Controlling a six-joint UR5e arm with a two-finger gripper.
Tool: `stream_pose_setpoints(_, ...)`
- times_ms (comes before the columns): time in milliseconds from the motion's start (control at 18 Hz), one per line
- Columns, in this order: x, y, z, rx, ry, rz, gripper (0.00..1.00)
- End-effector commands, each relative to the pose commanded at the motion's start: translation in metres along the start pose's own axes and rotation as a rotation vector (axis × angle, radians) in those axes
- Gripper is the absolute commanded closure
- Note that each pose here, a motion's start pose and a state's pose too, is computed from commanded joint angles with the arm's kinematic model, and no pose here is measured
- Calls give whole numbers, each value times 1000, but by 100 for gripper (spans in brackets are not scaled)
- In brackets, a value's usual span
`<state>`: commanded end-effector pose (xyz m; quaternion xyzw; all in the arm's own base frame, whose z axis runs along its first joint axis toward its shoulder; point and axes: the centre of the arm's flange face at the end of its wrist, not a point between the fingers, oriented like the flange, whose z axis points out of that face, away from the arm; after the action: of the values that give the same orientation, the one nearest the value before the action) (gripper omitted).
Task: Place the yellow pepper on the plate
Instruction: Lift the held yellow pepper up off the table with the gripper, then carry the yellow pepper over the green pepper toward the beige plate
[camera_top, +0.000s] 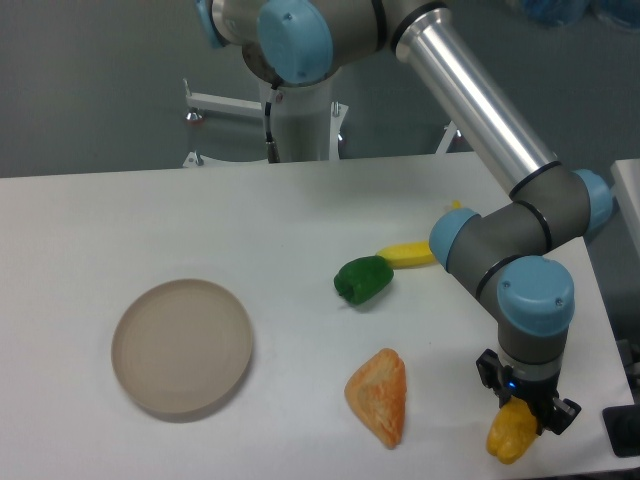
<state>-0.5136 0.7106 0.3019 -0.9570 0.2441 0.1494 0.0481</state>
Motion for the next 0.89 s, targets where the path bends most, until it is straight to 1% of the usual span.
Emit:
stream_pose_setpoints(278, 3, -3, -3, 0, 1, 4, 40)
stream_pose_setpoints(389, 3, -5, -11, 4, -6, -7, 39)
stream_pose_setpoints(556, 5, -4, -33, 15, -9, -44, 39)
stream_pose_setpoints(611, 13, -5, -48, 13, 3, -63, 39)
stream_pose_setpoints(778, 47, -18, -92, -1, 83, -91, 39)
stream_pose_setpoints(889, 75, -36, -114, -15, 125, -155, 39)
